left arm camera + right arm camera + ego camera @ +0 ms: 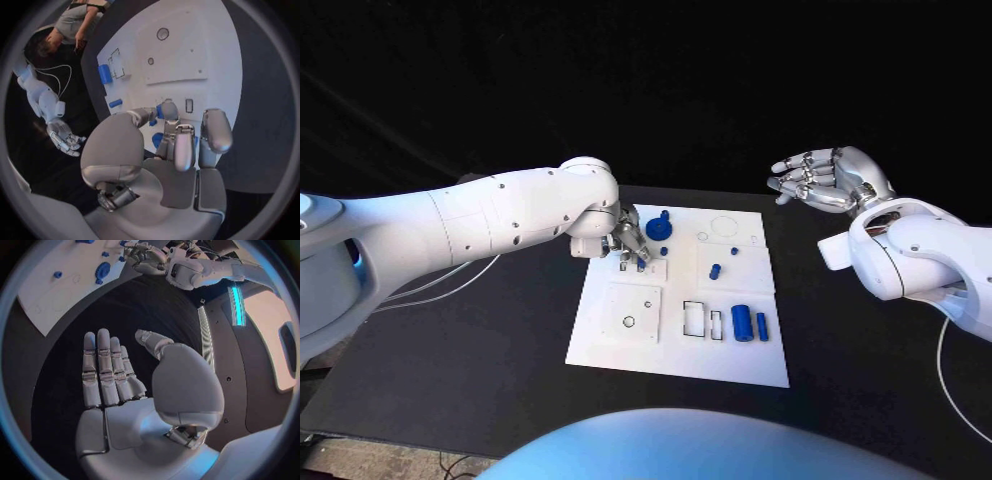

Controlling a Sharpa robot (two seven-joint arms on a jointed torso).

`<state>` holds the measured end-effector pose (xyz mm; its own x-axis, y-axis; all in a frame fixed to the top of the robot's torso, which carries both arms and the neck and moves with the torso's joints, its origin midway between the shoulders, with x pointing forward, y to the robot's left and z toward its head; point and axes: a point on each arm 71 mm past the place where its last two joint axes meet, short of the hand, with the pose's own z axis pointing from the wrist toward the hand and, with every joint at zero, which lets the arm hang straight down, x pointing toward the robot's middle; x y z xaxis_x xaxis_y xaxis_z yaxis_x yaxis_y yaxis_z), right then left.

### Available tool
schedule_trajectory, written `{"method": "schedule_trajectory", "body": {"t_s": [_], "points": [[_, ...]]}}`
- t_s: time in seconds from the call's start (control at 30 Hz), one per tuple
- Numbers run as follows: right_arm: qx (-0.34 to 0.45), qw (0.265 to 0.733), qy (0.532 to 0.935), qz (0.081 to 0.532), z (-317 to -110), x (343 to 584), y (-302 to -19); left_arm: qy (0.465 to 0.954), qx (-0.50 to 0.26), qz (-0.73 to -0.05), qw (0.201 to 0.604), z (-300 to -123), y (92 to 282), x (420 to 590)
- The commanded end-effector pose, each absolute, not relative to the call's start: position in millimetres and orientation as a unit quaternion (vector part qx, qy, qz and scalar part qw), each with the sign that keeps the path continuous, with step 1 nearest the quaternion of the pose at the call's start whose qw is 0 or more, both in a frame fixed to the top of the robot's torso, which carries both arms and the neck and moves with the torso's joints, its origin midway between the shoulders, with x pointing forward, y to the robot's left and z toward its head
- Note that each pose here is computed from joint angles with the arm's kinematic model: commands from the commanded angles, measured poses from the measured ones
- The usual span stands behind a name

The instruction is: Assemble the parts on the task board

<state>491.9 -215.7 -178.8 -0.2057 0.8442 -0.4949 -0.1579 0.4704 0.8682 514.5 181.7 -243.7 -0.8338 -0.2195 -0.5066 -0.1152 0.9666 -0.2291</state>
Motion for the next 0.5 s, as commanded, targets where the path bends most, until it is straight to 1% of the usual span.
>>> {"method": "schedule_trajectory", "body": {"t_s": [0.03,0.5], "points": [[0.261,0.566,0.644,0.443,-179.2,491.6,-213.8,0.954,-0.074,-0.088,0.276,-243.7,181.3,514.2],[0.261,0.566,0.645,0.443,-179.8,491.8,-213.4,0.958,-0.067,-0.087,0.265,-244.7,182.0,512.0]]}}
